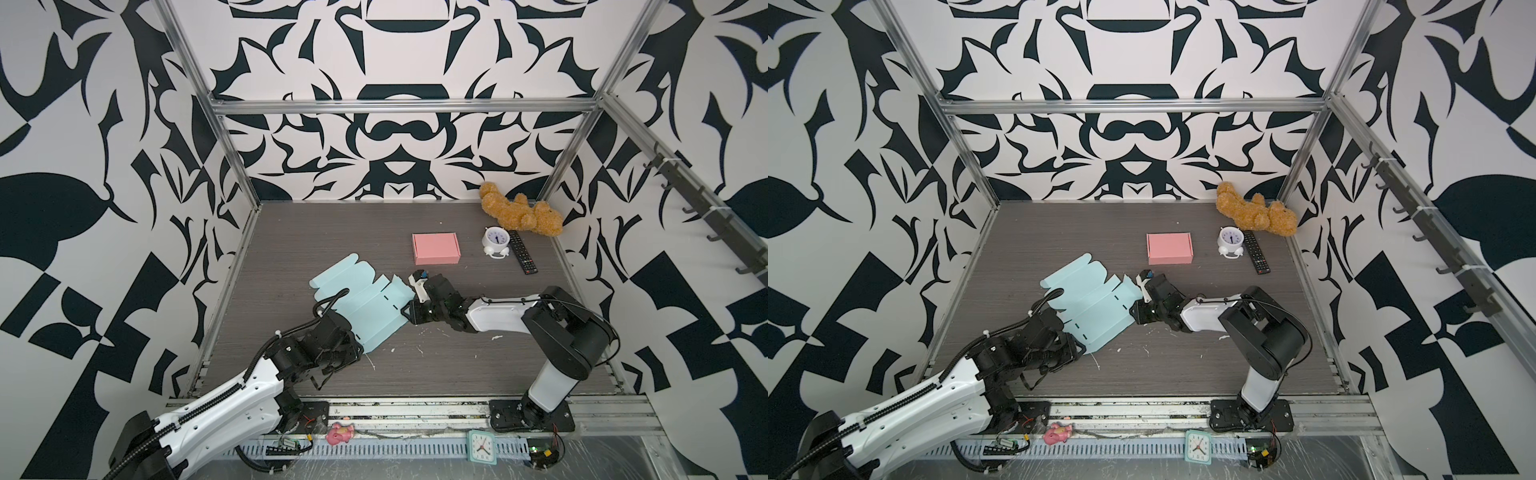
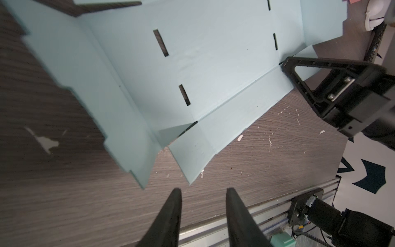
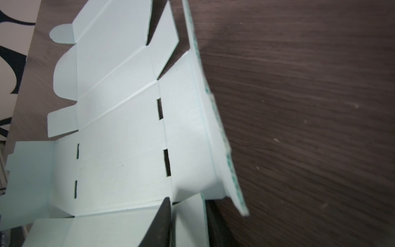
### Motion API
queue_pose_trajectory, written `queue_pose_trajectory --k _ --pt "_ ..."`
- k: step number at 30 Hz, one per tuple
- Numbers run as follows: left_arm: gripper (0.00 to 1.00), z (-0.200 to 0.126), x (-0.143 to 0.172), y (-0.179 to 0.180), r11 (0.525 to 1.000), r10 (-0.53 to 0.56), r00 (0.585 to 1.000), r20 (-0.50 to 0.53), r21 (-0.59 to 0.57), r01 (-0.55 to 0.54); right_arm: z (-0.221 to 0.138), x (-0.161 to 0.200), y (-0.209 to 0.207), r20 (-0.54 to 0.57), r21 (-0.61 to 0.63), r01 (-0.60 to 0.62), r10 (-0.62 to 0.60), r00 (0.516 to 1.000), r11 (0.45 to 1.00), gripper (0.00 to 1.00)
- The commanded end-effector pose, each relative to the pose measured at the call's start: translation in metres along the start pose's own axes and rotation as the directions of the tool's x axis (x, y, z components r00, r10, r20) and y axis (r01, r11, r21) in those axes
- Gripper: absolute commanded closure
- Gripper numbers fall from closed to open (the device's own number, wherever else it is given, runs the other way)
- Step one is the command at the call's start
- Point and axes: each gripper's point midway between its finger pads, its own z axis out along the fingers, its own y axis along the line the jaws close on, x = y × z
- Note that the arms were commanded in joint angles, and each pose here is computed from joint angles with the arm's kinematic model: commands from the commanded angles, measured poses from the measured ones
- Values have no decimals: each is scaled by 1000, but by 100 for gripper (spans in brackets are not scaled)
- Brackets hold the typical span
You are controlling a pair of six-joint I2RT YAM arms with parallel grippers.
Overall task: Assemble paper box
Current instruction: Rotate the paper box at the center of the table.
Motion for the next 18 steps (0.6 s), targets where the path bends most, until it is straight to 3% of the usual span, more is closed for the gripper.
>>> queue_pose_trajectory --k 1,8,18 --pt "62 -12 -7 -3 999 40 999 33 -14 -39 -4 -9 11 0 -15 51 -51 999 999 77" --pt "61 -25 -21 -32 987 132 986 100 73 -140 -14 -6 13 -34 -11 144 -144 989 990 86" --pt "58 -37 -48 -48 962 270 953 139 8 -274 -43 -9 15 -166 -77 295 -304 938 952 90"
